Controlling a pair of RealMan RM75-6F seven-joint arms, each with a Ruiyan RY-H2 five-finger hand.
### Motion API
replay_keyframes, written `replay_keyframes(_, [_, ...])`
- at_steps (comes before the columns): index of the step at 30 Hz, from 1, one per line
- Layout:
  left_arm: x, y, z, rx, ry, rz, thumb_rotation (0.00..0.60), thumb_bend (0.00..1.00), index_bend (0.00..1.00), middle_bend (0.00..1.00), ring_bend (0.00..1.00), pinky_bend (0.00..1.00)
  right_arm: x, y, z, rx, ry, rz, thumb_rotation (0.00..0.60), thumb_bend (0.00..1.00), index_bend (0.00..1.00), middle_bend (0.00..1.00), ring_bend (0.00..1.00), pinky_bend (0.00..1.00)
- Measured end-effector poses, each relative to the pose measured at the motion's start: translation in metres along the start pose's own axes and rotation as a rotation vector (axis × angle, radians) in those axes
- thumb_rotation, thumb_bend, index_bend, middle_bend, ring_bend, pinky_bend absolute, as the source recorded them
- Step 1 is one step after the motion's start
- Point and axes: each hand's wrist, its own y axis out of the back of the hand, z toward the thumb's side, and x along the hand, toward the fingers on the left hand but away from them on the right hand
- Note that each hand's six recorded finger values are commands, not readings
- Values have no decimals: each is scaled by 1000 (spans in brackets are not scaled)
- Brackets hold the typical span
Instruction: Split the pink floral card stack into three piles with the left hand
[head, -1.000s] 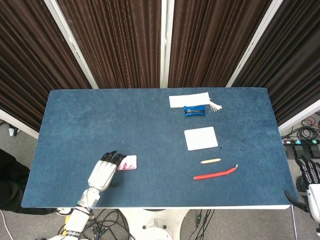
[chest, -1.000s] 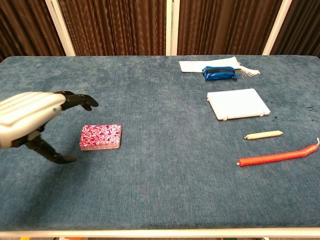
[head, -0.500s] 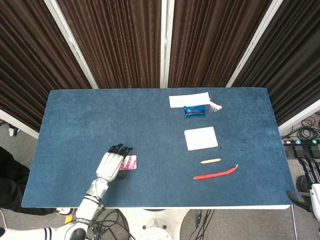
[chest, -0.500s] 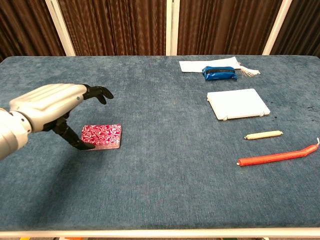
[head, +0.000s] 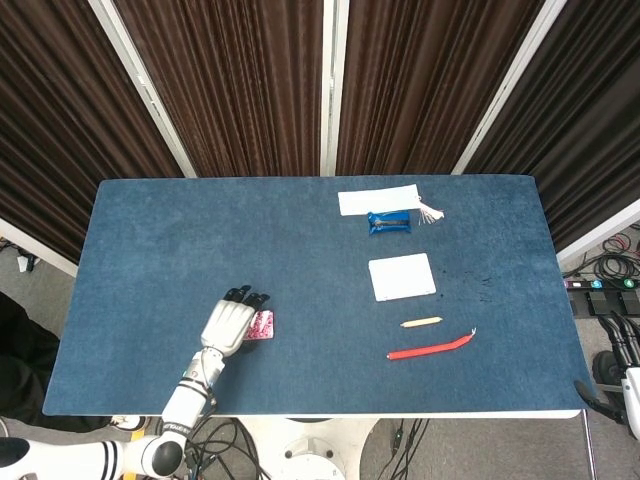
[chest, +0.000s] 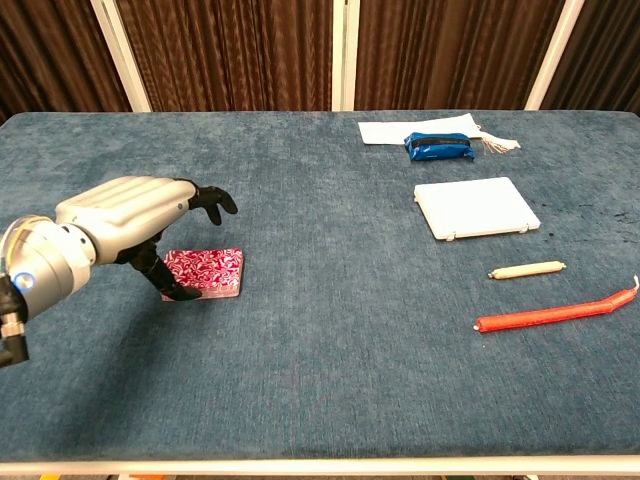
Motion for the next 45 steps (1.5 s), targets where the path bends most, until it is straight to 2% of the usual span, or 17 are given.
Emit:
replay_keyframes(6, [2, -6, -6, 9, 22, -24, 600, 156, 250, 254, 87, 171, 0, -2, -1, 1, -3, 4, 600, 107, 0, 0, 0, 0])
replay_keyframes(15, [6, -10, -10, -5, 40, -41, 600, 156, 269, 277, 87, 171, -1, -3, -2, 4, -4, 7, 600, 108, 0, 0, 0, 0])
replay_keyframes(24, [9, -10, -11, -11, 48, -42, 600, 156, 300, 312, 118, 171, -1, -3, -3, 2, -7, 7, 600, 109, 0, 0, 0, 0])
replay_keyframes(45, [14, -13, -15, -16, 63, -48, 600, 175, 338, 349, 119, 171, -1, -4, -5, 1, -12, 12, 600, 109, 0, 0, 0, 0])
